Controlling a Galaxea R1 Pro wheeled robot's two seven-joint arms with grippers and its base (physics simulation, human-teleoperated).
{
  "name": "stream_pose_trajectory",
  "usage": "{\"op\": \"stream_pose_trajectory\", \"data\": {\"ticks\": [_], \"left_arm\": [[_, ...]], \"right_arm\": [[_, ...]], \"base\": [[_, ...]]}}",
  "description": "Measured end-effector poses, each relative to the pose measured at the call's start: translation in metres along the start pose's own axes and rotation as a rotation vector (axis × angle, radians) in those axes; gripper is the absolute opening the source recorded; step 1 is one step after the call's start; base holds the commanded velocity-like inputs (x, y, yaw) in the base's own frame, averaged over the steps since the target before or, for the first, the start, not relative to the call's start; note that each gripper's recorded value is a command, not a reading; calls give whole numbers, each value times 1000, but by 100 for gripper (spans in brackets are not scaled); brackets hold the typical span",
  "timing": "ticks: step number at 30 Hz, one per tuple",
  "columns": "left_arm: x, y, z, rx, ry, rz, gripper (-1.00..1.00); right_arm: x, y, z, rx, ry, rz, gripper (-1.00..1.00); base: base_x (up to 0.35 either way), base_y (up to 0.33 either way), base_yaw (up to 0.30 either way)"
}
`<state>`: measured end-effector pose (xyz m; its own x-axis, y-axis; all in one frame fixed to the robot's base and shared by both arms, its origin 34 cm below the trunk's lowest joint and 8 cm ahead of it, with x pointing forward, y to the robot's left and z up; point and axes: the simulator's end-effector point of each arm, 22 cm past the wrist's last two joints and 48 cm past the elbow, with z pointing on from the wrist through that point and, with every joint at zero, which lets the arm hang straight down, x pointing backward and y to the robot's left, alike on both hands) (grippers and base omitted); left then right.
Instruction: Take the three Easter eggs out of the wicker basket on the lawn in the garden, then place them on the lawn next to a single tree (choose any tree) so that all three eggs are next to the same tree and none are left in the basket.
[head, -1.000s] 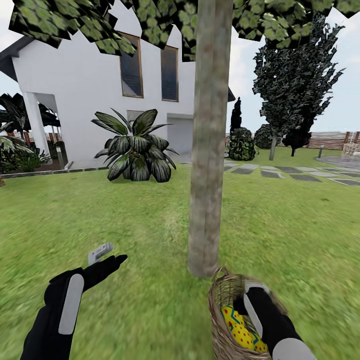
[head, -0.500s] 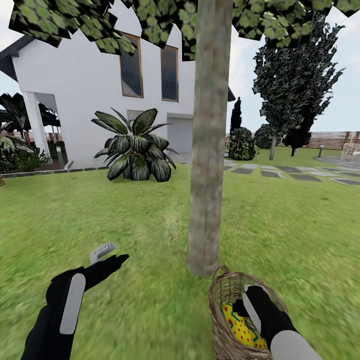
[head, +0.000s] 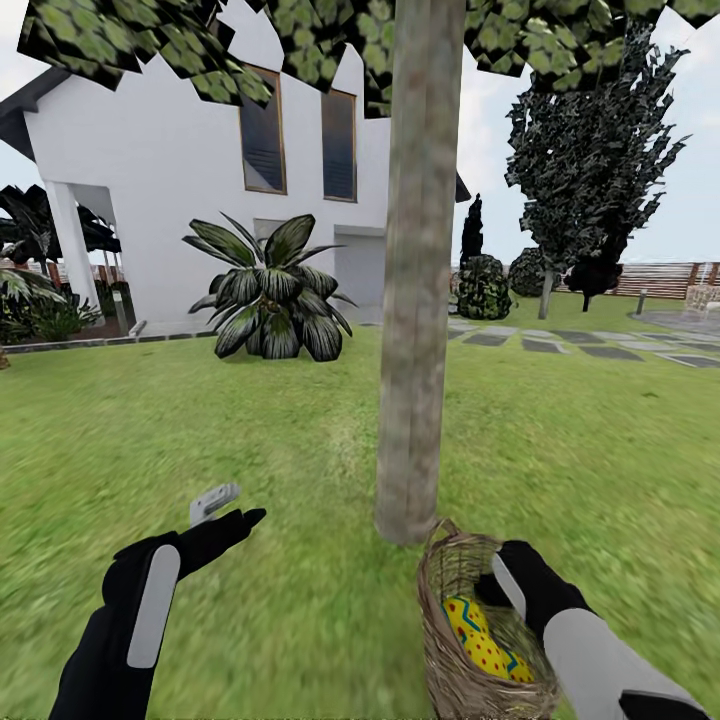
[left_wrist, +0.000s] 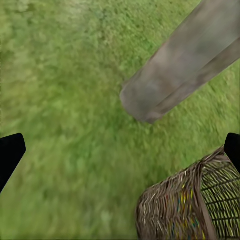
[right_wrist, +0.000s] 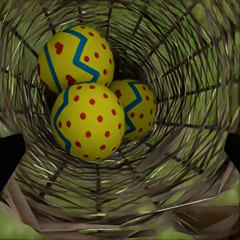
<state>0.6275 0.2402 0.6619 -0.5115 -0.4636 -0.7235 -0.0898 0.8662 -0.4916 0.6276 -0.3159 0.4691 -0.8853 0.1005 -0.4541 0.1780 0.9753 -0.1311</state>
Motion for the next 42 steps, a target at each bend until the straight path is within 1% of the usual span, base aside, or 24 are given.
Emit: {"op": "stream_pose_trajectory", "data": {"ticks": [5, 8, 12, 15, 17, 19, 23, 40, 42], "left_arm": [[8, 5, 2, 3, -3, -1, 100], [14, 8, 4, 4, -5, 0, 100], [20, 12, 6, 5, -7, 0, 100], [26, 16, 7, 6, -8, 0, 100], [29, 17, 8, 7, -9, 1, 100], [32, 19, 8, 8, -13, 2, 100], [37, 23, 9, 10, -19, 3, 100], [62, 41, 32, -19, 37, -8, 100], [64, 42, 34, -20, 42, -10, 100]], "right_arm": [[-22, 1, -5, -4, 6, -2, 100], [-33, 1, -14, -7, 39, -11, 100], [-49, 1, -23, -11, 40, -11, 100], [-52, -3, -28, -19, 81, -7, 100], [-50, 4, -30, -55, 109, 18, 100], [-45, 10, -29, -84, 126, 37, 100], [-36, 14, -23, -104, 142, 49, 100], [-10, 21, 14, -98, 218, 39, 100], [-9, 21, 16, -97, 221, 38, 100]], "base": [[0, 0, 0], [0, 0, 0], [0, 0, 0], [0, 0, 0], [0, 0, 0], [0, 0, 0], [0, 0, 0], [0, 0, 0], [0, 0, 0]]}}
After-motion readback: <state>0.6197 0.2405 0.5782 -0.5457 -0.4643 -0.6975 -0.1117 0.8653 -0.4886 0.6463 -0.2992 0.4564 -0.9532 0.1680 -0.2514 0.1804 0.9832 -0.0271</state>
